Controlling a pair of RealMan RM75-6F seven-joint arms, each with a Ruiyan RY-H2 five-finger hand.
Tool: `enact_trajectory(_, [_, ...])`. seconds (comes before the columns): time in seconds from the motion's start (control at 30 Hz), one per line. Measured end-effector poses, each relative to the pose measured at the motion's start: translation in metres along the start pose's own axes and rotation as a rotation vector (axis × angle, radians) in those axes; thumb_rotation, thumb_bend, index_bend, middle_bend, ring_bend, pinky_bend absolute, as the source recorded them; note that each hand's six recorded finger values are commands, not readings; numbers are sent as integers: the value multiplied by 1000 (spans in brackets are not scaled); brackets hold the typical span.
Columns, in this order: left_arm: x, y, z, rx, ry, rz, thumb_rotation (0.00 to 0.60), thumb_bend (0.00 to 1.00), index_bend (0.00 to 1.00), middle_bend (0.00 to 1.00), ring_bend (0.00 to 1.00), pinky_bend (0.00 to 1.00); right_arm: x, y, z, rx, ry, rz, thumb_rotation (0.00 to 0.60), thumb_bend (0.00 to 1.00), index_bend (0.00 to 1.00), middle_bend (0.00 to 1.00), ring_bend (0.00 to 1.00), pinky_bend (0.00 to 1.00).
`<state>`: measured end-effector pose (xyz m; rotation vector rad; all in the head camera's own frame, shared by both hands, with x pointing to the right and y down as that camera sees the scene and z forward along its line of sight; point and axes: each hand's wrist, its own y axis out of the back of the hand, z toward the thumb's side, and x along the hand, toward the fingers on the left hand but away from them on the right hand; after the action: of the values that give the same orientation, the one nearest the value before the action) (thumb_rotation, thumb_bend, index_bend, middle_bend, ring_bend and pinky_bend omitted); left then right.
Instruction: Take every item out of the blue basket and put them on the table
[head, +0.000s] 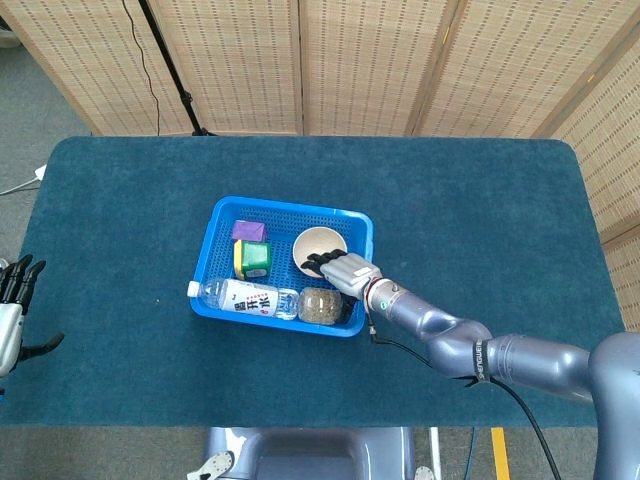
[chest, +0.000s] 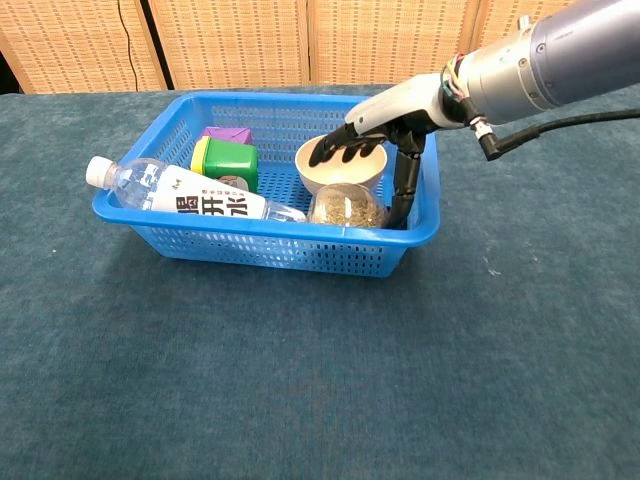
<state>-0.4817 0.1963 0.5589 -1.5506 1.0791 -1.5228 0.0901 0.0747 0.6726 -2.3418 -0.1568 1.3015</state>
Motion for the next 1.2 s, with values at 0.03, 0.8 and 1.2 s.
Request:
enact_trajectory(0.03, [0,0,0,0,0,-1,600,36,0,0,0,0,0,0,0,3,-5,17,600,0,40,0,0,31])
enact_trajectory(0.8, [3,0,-2,-14,0,-5,600,36,0,0,0,0,-20,5,14,-52,39,-141,600,200,627,549,479,473])
enact_trajectory(1.2, [-1,1,2,-16,-16,-2,600,36,0,0,0,0,19,57,15,-108,82,-290,600,215,631,552,479,473])
